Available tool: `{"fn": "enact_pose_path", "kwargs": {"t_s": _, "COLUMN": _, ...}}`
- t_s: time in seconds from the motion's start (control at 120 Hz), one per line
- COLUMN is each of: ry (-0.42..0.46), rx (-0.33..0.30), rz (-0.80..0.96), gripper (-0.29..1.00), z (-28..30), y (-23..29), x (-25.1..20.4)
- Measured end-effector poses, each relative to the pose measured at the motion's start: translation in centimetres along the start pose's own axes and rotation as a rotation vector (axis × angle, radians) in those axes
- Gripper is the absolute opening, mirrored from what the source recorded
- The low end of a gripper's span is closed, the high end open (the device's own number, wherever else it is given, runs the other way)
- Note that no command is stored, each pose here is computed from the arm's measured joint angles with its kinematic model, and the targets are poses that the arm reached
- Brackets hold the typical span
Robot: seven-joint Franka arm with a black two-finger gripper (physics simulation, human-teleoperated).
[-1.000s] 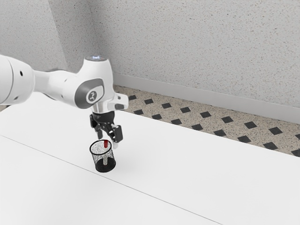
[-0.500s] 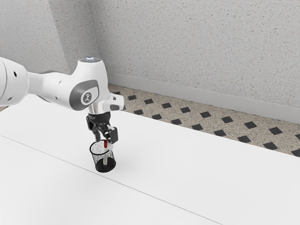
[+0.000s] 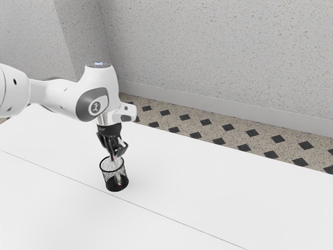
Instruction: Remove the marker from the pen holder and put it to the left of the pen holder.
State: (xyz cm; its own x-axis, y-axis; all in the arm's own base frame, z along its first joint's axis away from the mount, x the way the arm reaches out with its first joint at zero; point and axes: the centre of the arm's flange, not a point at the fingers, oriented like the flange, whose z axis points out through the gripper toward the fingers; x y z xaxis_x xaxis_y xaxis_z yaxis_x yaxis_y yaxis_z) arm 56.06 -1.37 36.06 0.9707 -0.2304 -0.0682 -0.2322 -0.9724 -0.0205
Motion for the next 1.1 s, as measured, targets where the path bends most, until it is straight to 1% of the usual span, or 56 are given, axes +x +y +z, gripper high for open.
{"fn": "enact_pose_path", "kwargs": {"t_s": 0.108, "ry": 0.005, "rx": 0.006, "rz": -0.008, "gripper": -0.04, "z": -0.5, "y": -0.4, "x": -0.3}}
{"fn": "enact_pose_path", "kwargs": {"t_s": 0.192, "ry": 0.017, "rx": 0.008, "rz": -0.018, "gripper": -0.06, "z": -1.5, "y": -0.7, "x": -1.4}}
{"fn": "enact_pose_path", "kwargs": {"t_s": 0.308, "ry": 0.063, "rx": 0.02, "rz": -0.025, "gripper": -0.07, "z": -5.1, "y": -0.9, "x": -2.8}}
{"fn": "enact_pose_path", "kwargs": {"t_s": 0.4, "ry": 0.116, "rx": 0.038, "rz": -0.031, "gripper": -0.08, "z": -9.2, "y": -1.1, "x": -4.3}}
{"fn": "enact_pose_path", "kwargs": {"t_s": 0.475, "ry": 0.132, "rx": 0.054, "rz": -0.057, "gripper": -0.08, "z": -11.3, "y": -2.5, "x": -5.6}}
{"fn": "enact_pose_path", "kwargs": {"t_s": 0.542, "ry": 0.124, "rx": 0.063, "rz": -0.108, "gripper": -0.08, "z": -11.9, "y": -5.1, "x": -6.9}}
{"fn": "enact_pose_path", "kwargs": {"t_s": 0.608, "ry": 0.096, "rx": 0.066, "rz": -0.162, "gripper": -0.08, "z": -11.3, "y": -7.9, "x": -7.6}}
{"fn": "enact_pose_path", "kwargs": {"t_s": 0.733, "ry": 0.034, "rx": 0.074, "rz": -0.238, "gripper": -0.08, "z": -8.9, "y": -14.2, "x": -6.4}}
{"fn": "enact_pose_path", "kwargs": {"t_s": 0.833, "ry": -0.02, "rx": 0.065, "rz": -0.272, "gripper": -0.08, "z": -6.1, "y": -17.6, "x": -6.6}}
{"fn": "enact_pose_path", "kwargs": {"t_s": 0.883, "ry": -0.044, "rx": 0.059, "rz": -0.265, "gripper": -0.08, "z": -4.8, "y": -18.0, "x": -6.4}}
{"fn": "enact_pose_path", "kwargs": {"t_s": 1.0, "ry": -0.079, "rx": 0.054, "rz": -0.21, "gripper": -0.08, "z": -2.3, "y": -16.7, "x": -4.9}}
{"fn": "enact_pose_path", "kwargs": {"t_s": 1.1, "ry": -0.082, "rx": 0.06, "rz": -0.195, "gripper": -0.08, "z": -1.2, "y": -17.4, "x": -3.9}}
